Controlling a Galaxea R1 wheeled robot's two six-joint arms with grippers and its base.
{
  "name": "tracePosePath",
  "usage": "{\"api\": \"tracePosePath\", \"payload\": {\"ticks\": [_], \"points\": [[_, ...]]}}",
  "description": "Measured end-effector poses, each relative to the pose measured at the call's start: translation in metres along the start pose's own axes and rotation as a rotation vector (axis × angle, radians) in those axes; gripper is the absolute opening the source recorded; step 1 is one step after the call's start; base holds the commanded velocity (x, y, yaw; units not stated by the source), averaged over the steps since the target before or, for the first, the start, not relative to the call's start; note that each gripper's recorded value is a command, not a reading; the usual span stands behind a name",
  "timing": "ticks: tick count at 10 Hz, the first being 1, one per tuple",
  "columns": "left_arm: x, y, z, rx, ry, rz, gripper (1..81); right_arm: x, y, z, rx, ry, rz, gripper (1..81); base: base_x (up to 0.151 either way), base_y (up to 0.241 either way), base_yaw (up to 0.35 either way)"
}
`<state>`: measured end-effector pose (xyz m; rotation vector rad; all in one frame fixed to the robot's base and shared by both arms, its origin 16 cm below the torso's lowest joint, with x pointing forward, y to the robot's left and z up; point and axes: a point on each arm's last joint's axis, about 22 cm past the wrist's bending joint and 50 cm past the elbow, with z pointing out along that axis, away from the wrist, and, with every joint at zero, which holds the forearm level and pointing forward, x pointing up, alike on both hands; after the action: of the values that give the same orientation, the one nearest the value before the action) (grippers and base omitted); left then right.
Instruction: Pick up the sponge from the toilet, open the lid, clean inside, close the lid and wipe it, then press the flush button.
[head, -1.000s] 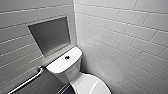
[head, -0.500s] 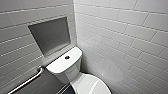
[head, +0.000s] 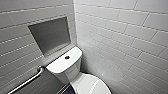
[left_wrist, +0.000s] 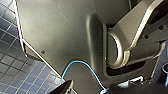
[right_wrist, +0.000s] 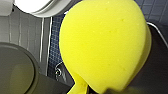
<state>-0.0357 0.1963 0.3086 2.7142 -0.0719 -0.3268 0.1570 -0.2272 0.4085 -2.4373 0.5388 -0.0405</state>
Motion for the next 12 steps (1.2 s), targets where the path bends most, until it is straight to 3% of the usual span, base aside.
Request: {"api": "tracePosePath", "payload": {"ticks": [2,6,9,12], "points": [[-0.003,0.002,0.002,0.003,-0.013,0.006,81.1,0.07,0.003,-0.024,-0.016,0.051,-0.03,1.0,0.0,0.0,0.0],[-0.006,0.003,0.003,0.005,-0.029,0.006,81.1,0.207,-0.086,-0.015,0.091,0.119,-0.092,1.0,0.0,0.0,0.0],[-0.015,0.007,0.004,-0.001,-0.047,0.002,81.1,0.267,-0.134,-0.003,0.119,0.079,-0.142,1.0,0.0,0.0,0.0],[-0.047,0.025,0.005,-0.027,-0.114,-0.01,81.1,0.295,-0.152,0.026,0.119,0.004,-0.149,1.0,0.0,0.0,0.0]]}}
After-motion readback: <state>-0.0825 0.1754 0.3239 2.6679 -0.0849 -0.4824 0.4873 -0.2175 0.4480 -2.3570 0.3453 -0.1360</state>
